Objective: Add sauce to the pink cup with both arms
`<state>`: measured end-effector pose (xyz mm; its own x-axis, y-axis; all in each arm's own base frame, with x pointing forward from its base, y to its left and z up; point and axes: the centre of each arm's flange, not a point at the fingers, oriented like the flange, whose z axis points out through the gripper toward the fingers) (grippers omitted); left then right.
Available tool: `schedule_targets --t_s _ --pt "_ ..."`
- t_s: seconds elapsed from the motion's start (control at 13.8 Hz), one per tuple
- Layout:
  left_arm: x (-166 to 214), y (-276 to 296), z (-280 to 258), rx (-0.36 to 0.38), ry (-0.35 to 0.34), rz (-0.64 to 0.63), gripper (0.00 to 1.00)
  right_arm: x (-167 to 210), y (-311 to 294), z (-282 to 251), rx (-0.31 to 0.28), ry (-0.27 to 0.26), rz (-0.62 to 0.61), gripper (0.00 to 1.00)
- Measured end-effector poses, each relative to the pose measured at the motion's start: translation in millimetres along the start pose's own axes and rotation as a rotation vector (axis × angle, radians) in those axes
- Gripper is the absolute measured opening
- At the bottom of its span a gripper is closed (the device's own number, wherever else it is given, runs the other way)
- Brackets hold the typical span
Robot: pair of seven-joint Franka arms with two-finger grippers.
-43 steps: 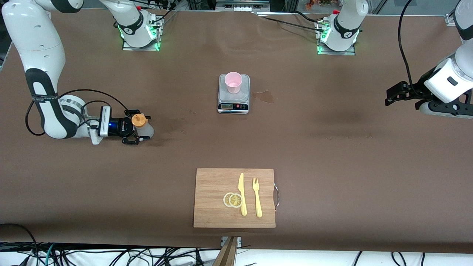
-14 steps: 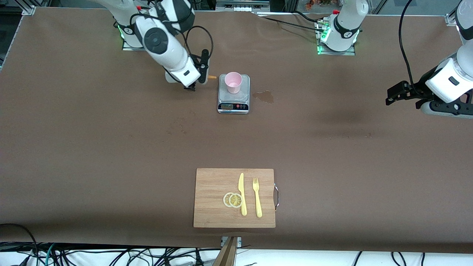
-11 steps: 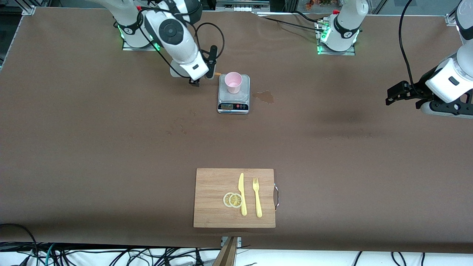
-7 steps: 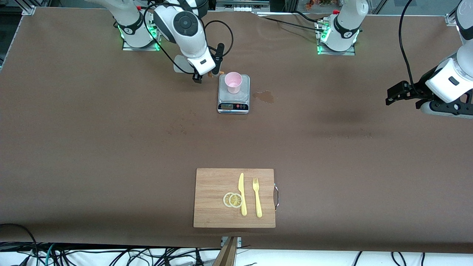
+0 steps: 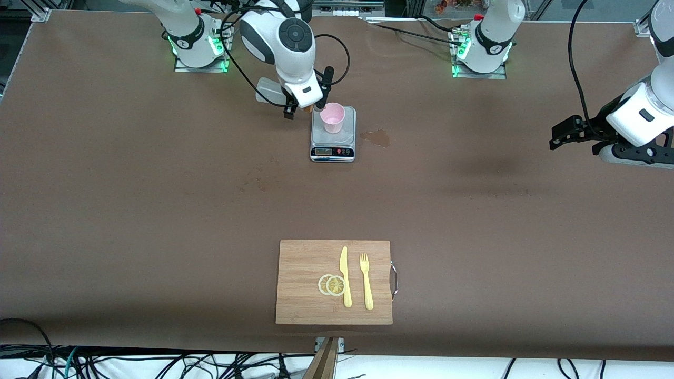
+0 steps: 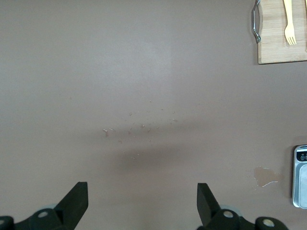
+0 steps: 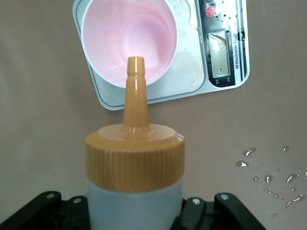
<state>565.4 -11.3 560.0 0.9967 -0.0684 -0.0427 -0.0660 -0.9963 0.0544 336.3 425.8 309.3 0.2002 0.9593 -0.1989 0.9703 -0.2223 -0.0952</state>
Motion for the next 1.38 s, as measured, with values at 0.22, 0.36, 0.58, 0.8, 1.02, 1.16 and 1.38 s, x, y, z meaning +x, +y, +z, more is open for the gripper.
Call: schedule_targets --t_s 0.22,0.36,0.58,0.8,1.02,1.16,1.38 --pt "0 0 0 0.000 0.000 0.000 1.00 13 -5 3 -0.013 -0.043 -0.001 0.20" --pt "0 0 0 0.000 0.000 0.000 1.00 17 -6 5 -0.019 -0.054 -0.003 0.20" --pt "0 0 0 0.000 0.000 0.000 1.00 19 -10 10 -0.034 -0.084 -0.013 0.20" --pt "0 0 0 0.000 0.000 0.000 1.00 18 -16 14 -0.043 -0.123 -0.031 0.20" --pt "0 0 0 0.000 0.000 0.000 1.00 17 -17 11 -0.043 -0.142 -0.034 0.20" --pt "0 0 0 0.000 0.000 0.000 1.00 19 -17 6 -0.044 -0.146 -0.034 0.20" --pt "0 0 0 0.000 0.000 0.000 1.00 24 -19 -1 -0.043 -0.154 -0.040 0.20"
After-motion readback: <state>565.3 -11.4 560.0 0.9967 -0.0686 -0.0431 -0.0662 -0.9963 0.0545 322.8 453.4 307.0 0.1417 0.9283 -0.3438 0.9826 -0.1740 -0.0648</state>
